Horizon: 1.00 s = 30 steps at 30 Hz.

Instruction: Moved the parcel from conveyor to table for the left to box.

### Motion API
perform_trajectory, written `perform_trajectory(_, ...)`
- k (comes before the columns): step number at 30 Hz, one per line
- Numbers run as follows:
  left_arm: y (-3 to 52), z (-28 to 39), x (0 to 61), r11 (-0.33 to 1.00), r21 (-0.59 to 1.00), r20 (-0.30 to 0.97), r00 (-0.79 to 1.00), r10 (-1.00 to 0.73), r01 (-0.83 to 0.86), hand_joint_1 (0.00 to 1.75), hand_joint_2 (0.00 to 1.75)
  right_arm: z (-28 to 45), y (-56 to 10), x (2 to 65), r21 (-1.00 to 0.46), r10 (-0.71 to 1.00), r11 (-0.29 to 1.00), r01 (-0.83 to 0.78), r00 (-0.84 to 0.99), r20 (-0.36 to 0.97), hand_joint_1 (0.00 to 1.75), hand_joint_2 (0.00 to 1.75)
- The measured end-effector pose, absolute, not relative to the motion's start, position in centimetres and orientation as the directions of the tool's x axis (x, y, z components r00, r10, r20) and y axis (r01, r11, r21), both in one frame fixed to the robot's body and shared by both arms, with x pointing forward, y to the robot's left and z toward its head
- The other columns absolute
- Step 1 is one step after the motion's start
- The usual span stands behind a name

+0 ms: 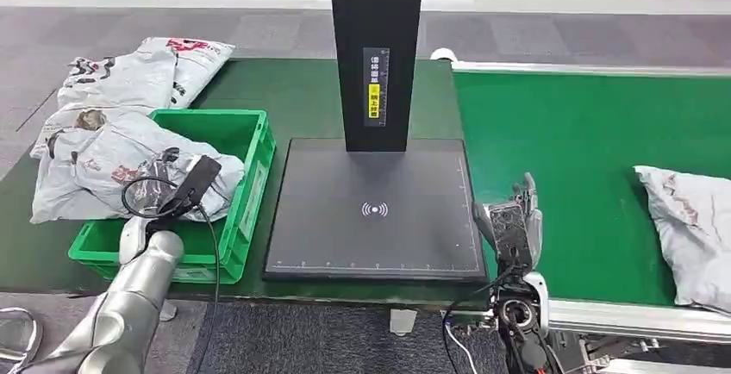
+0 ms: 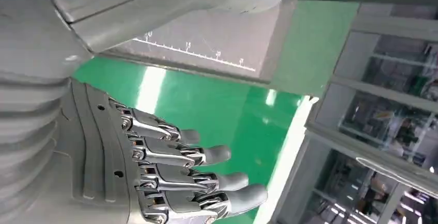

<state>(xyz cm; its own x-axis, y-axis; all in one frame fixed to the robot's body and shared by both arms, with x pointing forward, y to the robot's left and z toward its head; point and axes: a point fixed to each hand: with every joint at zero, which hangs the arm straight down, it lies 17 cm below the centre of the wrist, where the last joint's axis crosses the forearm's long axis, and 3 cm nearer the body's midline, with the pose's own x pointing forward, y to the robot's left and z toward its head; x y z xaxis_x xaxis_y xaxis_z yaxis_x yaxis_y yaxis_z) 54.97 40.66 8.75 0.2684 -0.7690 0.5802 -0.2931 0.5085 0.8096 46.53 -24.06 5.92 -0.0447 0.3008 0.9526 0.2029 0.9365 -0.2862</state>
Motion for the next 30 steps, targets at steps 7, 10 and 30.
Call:
perform_trajectory(7,42.9,11.0,54.6,0.602,0.649,0.739,0.197,-0.644,-0.464,0.0,0.0,5.9,-23.9,46.5,-0.299,0.312,0.935,0.191,-0.039,0.949,0.0,1.75)
perform_trajectory(10,43.4,11.2,54.4,0.607,0.632,0.752,0.193,-0.63,-0.482,0.0,0.0,5.8,-23.6,46.4,-0.301,0.313,0.935,0.186,-0.04,0.949,0.0,1.75)
perform_trajectory(30,45.0,14.2,52.5,0.638,0.412,0.852,0.028,-0.522,-0.651,0.0,0.0,6.0,-23.5,46.3,-0.294,0.309,0.937,0.187,-0.052,0.95,0.0,1.75)
